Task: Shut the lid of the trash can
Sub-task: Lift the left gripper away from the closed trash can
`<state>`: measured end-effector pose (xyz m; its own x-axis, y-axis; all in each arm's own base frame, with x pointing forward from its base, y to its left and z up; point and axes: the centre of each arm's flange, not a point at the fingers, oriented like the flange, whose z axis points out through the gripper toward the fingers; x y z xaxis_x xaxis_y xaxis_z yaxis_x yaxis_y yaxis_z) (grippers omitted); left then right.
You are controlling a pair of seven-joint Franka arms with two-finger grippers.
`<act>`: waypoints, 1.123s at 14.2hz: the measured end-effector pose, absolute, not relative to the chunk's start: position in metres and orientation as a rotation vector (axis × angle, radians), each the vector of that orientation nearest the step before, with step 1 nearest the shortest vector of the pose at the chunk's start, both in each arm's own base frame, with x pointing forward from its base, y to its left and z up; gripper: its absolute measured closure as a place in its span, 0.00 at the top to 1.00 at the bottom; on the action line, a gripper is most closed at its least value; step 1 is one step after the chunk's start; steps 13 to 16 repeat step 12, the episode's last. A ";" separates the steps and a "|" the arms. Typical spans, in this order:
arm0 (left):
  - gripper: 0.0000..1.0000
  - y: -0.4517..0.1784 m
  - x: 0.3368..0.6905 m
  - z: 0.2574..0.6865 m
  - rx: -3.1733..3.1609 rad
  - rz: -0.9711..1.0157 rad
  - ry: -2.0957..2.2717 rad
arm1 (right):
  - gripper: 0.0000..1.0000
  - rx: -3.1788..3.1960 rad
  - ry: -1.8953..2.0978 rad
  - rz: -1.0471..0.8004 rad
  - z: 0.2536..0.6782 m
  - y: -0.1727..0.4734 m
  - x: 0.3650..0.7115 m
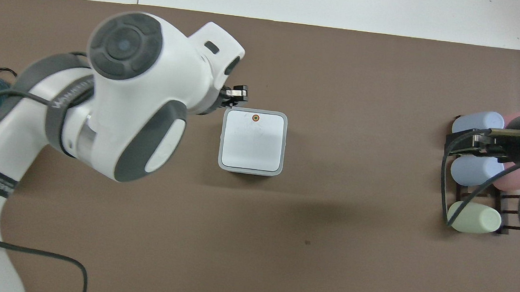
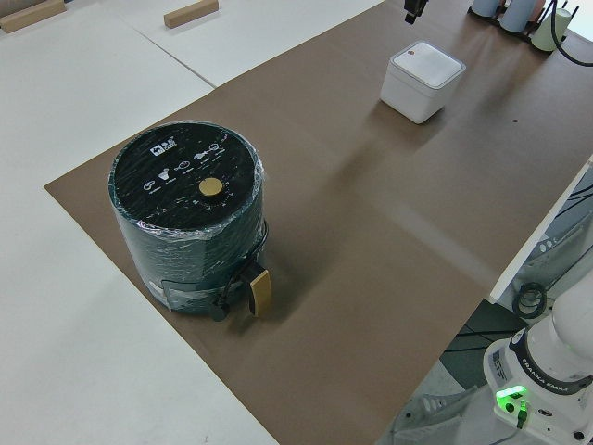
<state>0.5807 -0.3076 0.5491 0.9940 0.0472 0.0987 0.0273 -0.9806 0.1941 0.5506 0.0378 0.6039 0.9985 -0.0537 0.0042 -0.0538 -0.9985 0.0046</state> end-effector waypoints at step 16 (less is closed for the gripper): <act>1.00 -0.053 0.557 0.668 3.101 0.103 -0.206 | 1.00 3.136 -0.084 0.006 0.604 0.038 0.551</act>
